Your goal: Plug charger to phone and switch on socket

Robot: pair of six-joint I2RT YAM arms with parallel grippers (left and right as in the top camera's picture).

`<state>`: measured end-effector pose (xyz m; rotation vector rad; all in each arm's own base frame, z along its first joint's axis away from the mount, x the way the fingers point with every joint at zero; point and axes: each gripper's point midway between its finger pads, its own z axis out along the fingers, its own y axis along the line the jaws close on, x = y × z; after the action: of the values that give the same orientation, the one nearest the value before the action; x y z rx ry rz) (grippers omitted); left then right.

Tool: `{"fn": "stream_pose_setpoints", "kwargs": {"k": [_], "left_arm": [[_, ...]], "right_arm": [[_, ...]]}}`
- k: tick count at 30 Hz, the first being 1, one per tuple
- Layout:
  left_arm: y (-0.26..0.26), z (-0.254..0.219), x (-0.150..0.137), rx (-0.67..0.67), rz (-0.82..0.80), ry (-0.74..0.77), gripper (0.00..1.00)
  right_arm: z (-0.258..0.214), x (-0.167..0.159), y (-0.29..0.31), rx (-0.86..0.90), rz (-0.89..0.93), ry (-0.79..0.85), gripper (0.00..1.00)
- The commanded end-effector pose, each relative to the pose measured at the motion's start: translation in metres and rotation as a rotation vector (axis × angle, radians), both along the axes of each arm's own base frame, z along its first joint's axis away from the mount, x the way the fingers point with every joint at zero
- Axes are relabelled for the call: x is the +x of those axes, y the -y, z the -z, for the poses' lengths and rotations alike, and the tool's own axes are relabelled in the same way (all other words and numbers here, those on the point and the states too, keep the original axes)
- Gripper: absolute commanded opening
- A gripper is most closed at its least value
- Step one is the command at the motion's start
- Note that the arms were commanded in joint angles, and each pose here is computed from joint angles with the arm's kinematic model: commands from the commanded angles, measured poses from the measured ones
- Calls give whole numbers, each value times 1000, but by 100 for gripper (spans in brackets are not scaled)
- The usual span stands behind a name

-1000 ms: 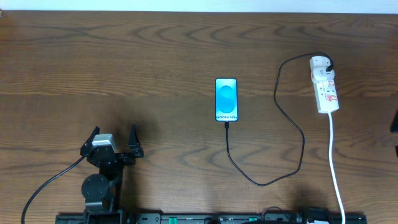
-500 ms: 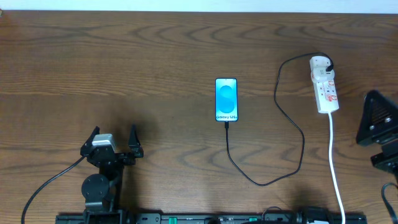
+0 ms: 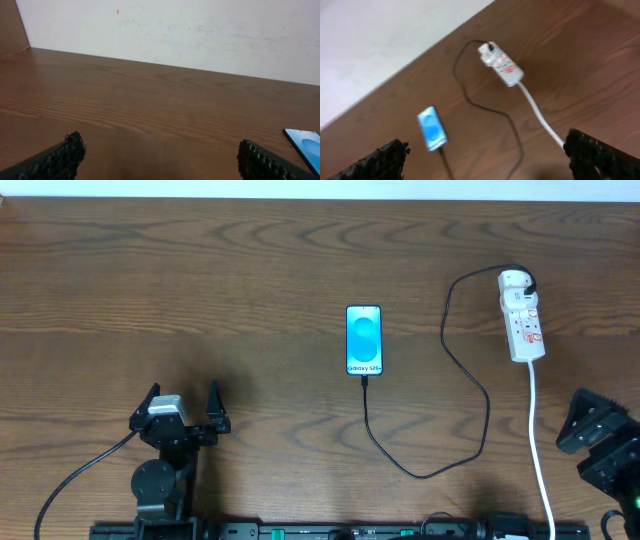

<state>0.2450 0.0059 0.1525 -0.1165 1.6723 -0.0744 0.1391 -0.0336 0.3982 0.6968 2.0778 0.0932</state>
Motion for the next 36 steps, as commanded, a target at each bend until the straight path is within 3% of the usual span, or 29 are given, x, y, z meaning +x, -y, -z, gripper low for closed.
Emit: {"fn": "stream_pose_setpoints", "kwargs": {"k": [1, 18, 26, 36], "left_arm": [[-2, 15, -1, 11, -6, -46, 99], [-2, 15, -1, 11, -6, -46, 100], [-2, 15, -1, 11, -6, -46, 100], [-2, 15, -1, 11, -6, -46, 100]], "right_arm": [[15, -2, 11, -151, -27, -39, 99], [116, 48, 3, -245, -92, 422, 99], [154, 88, -12, -240, -215, 555, 99], [180, 98, -6, -279, -202, 667, 99]]}}
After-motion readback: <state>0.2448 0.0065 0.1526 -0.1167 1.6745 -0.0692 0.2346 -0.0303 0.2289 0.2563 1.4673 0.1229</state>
